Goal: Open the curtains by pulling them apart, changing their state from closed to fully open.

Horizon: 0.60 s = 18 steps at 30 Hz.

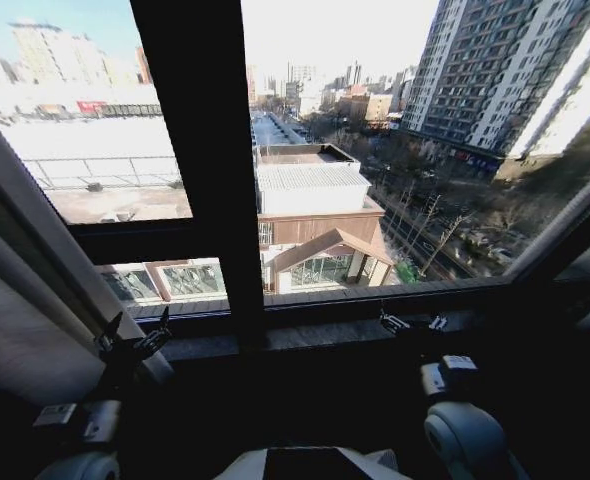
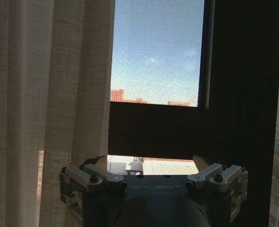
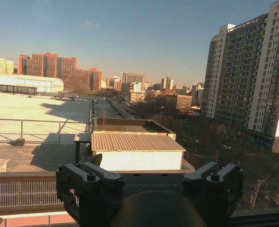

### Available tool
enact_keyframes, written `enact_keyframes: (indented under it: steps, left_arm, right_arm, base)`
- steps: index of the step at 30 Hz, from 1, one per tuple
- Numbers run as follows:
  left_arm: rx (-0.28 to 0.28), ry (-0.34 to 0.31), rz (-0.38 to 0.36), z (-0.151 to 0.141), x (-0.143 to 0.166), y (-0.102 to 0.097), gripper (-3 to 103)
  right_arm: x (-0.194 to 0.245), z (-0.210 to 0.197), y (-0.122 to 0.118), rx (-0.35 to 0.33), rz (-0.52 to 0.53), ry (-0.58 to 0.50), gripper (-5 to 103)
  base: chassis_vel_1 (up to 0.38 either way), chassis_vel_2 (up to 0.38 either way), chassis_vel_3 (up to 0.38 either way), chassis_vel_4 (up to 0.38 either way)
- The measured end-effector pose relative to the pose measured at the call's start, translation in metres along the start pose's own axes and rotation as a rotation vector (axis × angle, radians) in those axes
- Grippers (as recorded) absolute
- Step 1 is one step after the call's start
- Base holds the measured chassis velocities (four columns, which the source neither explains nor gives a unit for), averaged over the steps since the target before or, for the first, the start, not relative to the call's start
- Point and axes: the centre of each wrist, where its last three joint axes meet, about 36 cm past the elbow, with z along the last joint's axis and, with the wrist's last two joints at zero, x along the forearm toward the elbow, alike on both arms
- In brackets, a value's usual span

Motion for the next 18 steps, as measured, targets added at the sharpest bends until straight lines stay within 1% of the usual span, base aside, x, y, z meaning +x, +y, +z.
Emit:
enact_keyframes:
  steps: [1,3,5,10,18]
  left_arm:
    - [0.000,0.000,0.002,0.000,0.000,0.000,100]
    - [0.000,0.000,0.002,0.000,0.000,0.000,100]
    - [0.002,0.005,0.005,0.002,-0.001,0.002,100]
    - [0.003,0.010,0.007,0.004,-0.002,0.006,100]
    - [0.001,0.008,0.017,0.003,-0.004,0.008,100]
  right_arm:
    - [0.001,-0.002,0.002,-0.023,-0.009,0.011,100]
    - [0.001,-0.003,0.003,-0.030,-0.011,0.015,100]
    - [0.000,-0.007,0.007,-0.075,-0.021,0.041,100]
    - [-0.001,-0.010,0.008,-0.072,-0.020,0.041,100]
    - [0.003,-0.013,0.009,-0.066,-0.019,0.035,100]
  base:
    - [0.260,0.188,-0.241,-0.270]
    - [0.236,0.188,-0.241,-0.270]
    - [0.169,0.112,-0.132,-0.179]
    - [0.060,0.056,-0.059,-0.048]
    - [0.005,0.003,-0.005,-0.006]
